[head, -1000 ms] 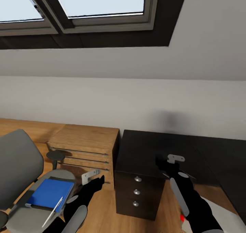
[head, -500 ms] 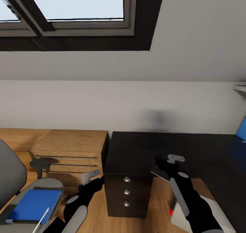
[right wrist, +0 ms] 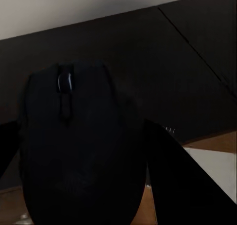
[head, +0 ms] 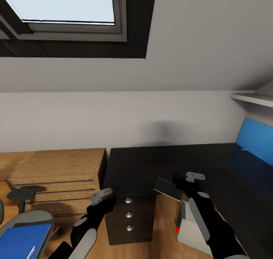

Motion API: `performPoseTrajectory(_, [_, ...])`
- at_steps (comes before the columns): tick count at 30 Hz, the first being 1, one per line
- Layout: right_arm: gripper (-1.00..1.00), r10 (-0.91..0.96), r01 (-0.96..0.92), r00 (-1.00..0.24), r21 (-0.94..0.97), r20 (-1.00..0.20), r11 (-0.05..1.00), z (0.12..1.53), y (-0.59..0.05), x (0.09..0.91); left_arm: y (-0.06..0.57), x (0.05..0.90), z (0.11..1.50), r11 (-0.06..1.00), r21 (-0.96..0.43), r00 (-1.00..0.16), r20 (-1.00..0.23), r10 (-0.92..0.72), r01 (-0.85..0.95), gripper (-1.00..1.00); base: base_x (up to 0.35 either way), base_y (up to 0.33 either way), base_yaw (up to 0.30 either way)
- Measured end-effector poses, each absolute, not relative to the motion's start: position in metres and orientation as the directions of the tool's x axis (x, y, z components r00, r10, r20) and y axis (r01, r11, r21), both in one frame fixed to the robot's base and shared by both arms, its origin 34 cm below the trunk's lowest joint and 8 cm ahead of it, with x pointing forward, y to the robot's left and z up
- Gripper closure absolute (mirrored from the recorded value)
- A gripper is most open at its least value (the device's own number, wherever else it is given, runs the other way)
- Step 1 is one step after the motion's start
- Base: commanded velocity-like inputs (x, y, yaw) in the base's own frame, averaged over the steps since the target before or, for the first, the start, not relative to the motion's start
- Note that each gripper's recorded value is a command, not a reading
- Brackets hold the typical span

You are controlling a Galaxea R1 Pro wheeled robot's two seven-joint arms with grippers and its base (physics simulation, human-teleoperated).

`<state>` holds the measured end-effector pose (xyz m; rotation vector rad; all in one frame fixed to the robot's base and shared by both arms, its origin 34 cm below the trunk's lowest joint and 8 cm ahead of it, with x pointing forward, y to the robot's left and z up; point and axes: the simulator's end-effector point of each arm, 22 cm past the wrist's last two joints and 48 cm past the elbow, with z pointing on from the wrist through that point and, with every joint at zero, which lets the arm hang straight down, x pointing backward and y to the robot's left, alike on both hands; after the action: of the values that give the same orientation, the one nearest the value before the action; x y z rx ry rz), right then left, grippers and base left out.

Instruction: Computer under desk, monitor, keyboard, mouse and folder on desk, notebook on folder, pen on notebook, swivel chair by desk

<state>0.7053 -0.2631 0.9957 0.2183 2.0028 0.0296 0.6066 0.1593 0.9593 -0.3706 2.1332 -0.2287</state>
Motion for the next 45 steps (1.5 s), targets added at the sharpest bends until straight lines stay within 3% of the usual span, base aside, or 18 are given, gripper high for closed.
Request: performPoseTrajectory(45, [1.0,0.192,0.181,-0.396,0.128,-0.898,0.975,0.99,-0.279,0.704,0.142,0.6,0.961,0.947,-0.293,-0.535,-0.784,-0.316,-0.13,-1.0,0.0,0.0,-0.289])
